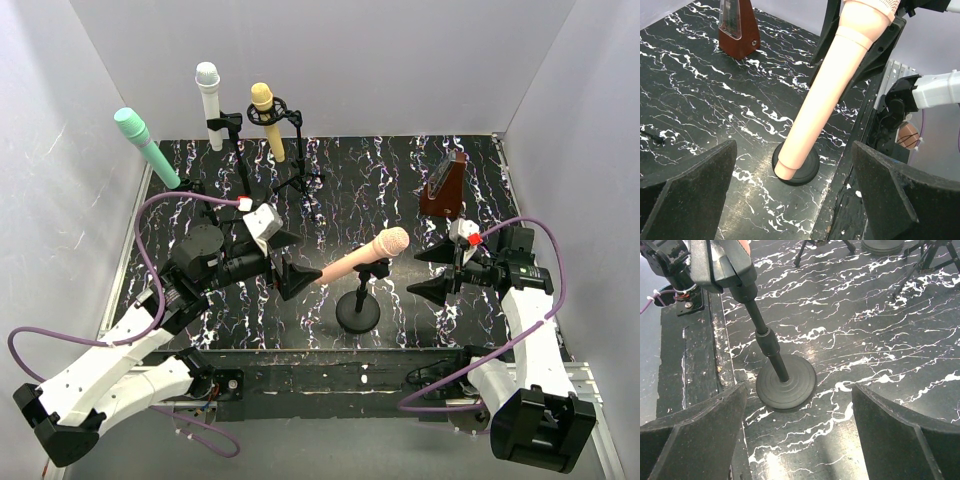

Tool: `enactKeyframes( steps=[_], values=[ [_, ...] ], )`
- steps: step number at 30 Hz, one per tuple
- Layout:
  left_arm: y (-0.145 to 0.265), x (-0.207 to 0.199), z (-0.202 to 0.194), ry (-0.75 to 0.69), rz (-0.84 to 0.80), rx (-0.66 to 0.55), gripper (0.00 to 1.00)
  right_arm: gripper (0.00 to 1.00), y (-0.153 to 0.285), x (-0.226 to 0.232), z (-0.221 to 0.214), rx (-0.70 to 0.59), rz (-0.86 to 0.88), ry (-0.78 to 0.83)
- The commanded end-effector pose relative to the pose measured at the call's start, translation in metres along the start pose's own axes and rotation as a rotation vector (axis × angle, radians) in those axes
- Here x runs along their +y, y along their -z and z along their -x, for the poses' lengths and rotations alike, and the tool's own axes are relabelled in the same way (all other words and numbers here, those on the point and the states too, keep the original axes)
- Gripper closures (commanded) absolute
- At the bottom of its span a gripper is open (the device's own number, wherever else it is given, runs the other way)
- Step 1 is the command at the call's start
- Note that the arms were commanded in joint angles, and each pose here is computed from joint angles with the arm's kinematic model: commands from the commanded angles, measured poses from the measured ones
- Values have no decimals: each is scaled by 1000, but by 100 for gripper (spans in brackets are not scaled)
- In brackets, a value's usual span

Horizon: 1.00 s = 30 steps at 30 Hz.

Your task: Attach the microphones to the stand

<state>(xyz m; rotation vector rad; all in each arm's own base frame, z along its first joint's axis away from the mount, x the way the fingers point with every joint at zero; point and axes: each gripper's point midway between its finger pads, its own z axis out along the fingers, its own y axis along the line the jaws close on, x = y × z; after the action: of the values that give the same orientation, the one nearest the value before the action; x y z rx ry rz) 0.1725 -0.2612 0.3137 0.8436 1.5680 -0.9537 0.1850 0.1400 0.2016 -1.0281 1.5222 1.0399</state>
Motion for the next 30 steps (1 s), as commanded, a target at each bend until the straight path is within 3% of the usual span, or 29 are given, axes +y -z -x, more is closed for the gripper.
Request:
enactKeyframes(
  steps=[1, 13, 30],
  values=[
    [-1, 7, 5, 3, 37, -28, 2, 9, 1, 0, 2, 2, -2, 31],
    [-4, 9, 4, -10, 39, -32, 2, 9, 2, -2, 2, 11, -11, 46],
    [-13, -16, 21, -89, -135, -78, 2, 9, 2, -3, 0, 15, -13, 46]
  ],
)
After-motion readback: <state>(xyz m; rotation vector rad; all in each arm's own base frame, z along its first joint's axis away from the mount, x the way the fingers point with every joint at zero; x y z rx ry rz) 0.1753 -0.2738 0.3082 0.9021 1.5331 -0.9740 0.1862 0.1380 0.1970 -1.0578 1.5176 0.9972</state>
